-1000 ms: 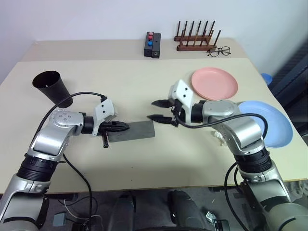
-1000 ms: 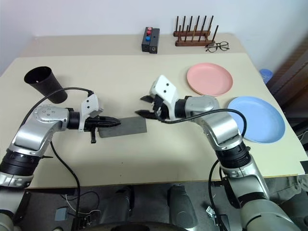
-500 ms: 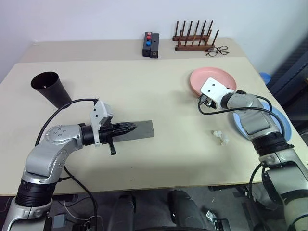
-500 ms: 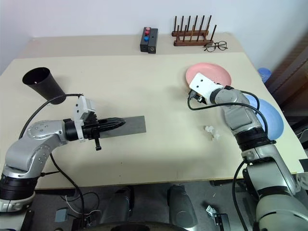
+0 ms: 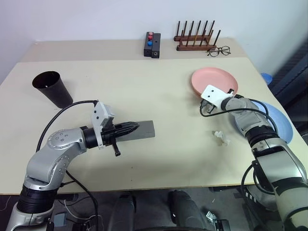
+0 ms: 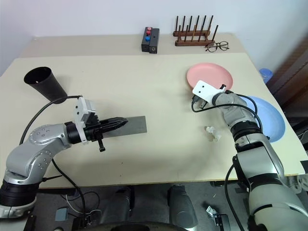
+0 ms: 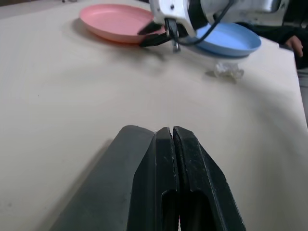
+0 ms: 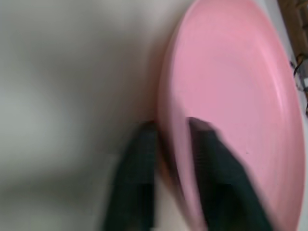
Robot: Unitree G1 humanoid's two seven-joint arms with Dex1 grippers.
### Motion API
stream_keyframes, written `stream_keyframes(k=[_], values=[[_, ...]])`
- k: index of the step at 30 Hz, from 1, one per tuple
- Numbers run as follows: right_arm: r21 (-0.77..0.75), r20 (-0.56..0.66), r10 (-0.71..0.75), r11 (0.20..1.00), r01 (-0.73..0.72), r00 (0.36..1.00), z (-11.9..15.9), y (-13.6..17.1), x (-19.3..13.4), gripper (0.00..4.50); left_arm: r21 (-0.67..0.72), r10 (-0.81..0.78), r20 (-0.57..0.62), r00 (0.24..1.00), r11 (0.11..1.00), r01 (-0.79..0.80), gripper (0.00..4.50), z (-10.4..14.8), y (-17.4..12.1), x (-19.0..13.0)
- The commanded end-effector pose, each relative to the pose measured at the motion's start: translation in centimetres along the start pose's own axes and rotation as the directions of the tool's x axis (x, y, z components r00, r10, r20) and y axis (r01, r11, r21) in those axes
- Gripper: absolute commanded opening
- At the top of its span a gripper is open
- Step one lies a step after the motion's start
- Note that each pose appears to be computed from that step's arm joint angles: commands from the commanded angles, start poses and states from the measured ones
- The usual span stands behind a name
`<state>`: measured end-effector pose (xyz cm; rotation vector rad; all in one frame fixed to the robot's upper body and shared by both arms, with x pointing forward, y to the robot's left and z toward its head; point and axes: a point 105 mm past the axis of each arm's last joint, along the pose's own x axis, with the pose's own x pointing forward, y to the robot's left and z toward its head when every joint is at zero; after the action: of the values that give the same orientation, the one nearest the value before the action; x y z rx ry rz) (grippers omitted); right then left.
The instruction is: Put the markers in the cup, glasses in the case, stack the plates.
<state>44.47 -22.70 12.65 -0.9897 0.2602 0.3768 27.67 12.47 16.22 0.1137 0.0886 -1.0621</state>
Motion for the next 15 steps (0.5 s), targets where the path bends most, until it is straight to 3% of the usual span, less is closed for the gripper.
stream_keyframes(k=[1,4,9,12,15], values=[[0.014,0.025,-0.048,0.999,0.047,0.999,0.6,-1.2,-0.2,0.06,0.036,0.0,0.044,0.999,0.999,-0.001,0.0,1.3,0.0,-0.2],[0.014,0.058,-0.063,0.998,0.062,0.996,1.0,-1.5,-0.7,0.06,0.041,-0.003,0.051,0.999,0.999,0.001,0.0,1.4,0.1,0.0],[-0.157,0.148,-0.091,0.981,0.114,0.985,3.0,-3.4,-3.3,0.06,0.046,-0.004,0.064,0.998,0.999,0.001,0.0,1.5,0.3,0.2],[-0.147,0.158,-0.083,0.983,0.106,0.984,3.3,-5.3,-7.0,0.06,0.045,-0.003,0.068,0.998,0.999,0.0,0.0,1.5,0.5,0.2],[-0.1,0.158,-0.014,0.995,0.03,0.987,3.0,-5.3,-11.1,0.06,0.028,-0.014,0.074,0.997,1.0,0.012,0.0,1.3,0.4,0.3]])
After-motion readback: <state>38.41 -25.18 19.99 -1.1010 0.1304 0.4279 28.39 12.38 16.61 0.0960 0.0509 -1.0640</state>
